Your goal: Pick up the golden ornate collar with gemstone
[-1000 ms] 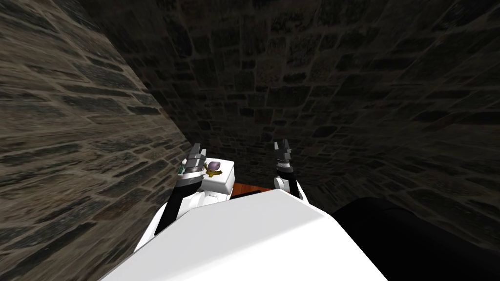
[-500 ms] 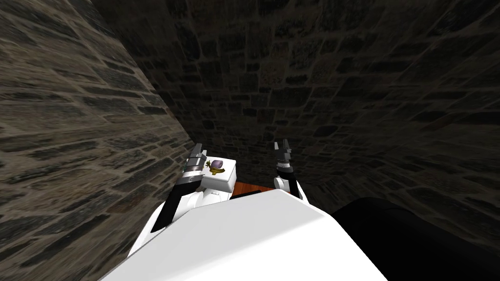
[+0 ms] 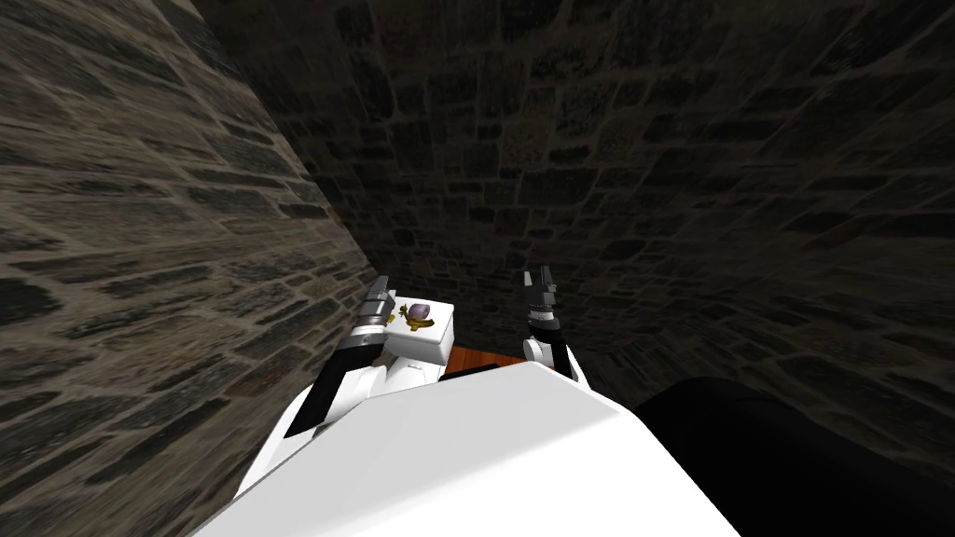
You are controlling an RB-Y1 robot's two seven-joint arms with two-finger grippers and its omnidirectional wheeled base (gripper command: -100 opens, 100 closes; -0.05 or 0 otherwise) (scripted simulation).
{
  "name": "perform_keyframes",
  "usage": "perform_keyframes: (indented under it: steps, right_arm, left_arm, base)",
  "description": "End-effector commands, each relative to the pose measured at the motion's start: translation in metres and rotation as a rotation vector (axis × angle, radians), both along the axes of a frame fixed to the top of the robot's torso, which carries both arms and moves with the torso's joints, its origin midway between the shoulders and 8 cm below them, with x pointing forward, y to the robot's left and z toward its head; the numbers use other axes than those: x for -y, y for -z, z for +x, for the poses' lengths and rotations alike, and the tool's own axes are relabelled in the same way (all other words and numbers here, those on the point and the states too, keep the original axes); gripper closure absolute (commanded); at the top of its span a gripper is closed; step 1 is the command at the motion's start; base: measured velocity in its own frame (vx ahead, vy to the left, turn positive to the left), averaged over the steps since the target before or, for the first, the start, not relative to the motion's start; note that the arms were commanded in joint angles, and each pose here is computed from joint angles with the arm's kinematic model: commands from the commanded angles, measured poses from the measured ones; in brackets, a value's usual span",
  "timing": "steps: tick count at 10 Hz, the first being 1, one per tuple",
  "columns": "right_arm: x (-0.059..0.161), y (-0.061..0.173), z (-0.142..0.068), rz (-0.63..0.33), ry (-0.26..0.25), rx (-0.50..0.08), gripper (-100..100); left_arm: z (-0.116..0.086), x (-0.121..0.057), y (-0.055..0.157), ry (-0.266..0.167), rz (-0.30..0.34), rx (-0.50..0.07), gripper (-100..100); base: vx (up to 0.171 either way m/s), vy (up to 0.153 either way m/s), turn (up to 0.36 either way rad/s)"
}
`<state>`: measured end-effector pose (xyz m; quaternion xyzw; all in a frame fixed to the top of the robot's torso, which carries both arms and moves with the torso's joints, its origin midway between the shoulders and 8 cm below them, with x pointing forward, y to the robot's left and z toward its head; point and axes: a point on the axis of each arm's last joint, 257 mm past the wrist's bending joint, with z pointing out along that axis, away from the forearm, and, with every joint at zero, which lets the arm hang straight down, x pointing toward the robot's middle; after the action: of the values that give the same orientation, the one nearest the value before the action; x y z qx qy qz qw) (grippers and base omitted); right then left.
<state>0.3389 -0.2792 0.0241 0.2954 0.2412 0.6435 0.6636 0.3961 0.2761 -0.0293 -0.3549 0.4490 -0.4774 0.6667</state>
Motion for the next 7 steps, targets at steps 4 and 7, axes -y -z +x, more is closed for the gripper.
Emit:
perform_keyframes:
  steps: [4,7]
  right_arm:
    - [0.0,0.0,0.0,0.0,0.0,0.0,0]
    - [0.0,0.0,0.0,0.0,0.0,0.0,0]
  left_arm:
    - [0.009,-0.009,0.021,-0.016,-0.025,-0.109,-100]
    - [0.013,-0.014,0.039,-0.028,-0.039,-0.189,-100]
  base:
    - [-0.012,0.014,-0.019]
    - [-0.009,0.008,-0.025]
